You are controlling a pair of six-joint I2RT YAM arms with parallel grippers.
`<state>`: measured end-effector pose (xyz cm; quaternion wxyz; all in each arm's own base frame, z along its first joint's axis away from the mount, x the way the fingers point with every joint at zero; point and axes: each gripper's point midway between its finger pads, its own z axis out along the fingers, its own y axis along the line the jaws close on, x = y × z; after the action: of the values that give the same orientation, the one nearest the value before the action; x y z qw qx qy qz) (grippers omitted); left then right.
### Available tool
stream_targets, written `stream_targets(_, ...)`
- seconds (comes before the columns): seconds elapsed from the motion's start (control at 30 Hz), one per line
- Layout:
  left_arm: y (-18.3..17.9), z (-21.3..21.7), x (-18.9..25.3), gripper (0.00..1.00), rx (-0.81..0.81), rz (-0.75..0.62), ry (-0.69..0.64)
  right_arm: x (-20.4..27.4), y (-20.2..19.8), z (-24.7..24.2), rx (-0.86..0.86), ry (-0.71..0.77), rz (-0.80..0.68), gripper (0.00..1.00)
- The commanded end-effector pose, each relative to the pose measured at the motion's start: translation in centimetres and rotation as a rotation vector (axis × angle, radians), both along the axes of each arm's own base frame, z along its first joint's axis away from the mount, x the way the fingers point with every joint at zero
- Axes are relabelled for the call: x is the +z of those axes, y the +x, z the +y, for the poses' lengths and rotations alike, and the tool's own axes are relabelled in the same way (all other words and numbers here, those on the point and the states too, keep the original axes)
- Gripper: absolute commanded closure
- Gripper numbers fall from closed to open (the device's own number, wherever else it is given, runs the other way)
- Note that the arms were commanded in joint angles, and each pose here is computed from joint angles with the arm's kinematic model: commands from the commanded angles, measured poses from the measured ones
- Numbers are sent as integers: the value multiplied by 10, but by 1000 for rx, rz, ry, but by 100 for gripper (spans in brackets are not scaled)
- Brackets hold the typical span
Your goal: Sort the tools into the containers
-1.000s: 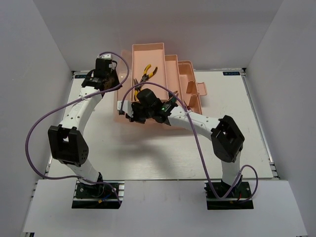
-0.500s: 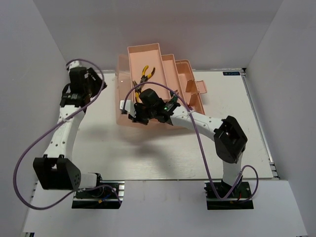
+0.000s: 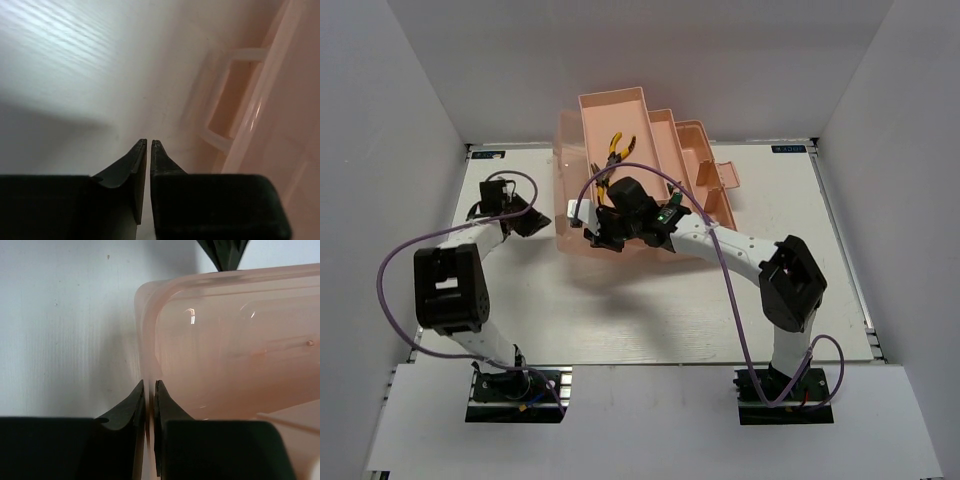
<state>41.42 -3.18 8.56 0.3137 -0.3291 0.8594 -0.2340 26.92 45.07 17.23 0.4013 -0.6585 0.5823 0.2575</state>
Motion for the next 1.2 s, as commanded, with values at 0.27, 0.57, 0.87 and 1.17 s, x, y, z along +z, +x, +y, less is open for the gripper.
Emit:
stream_targets(0.27,52,-82,37,69,-420,-261,-341,107,-9,14,56,249,-62,100)
stream_targets(0.57,45,-93,36,65,-480,-277,-417,136,-34,-1,125,219,-18,18)
stream_targets(0.87,45,-93,36,64,-475,-273,-424,188,-23,-56,-24,301,-298,59)
stream_targets(1.17,56,-92,59,64,-478,-316,-421,140,199,-290,-1127,-42,-204,100)
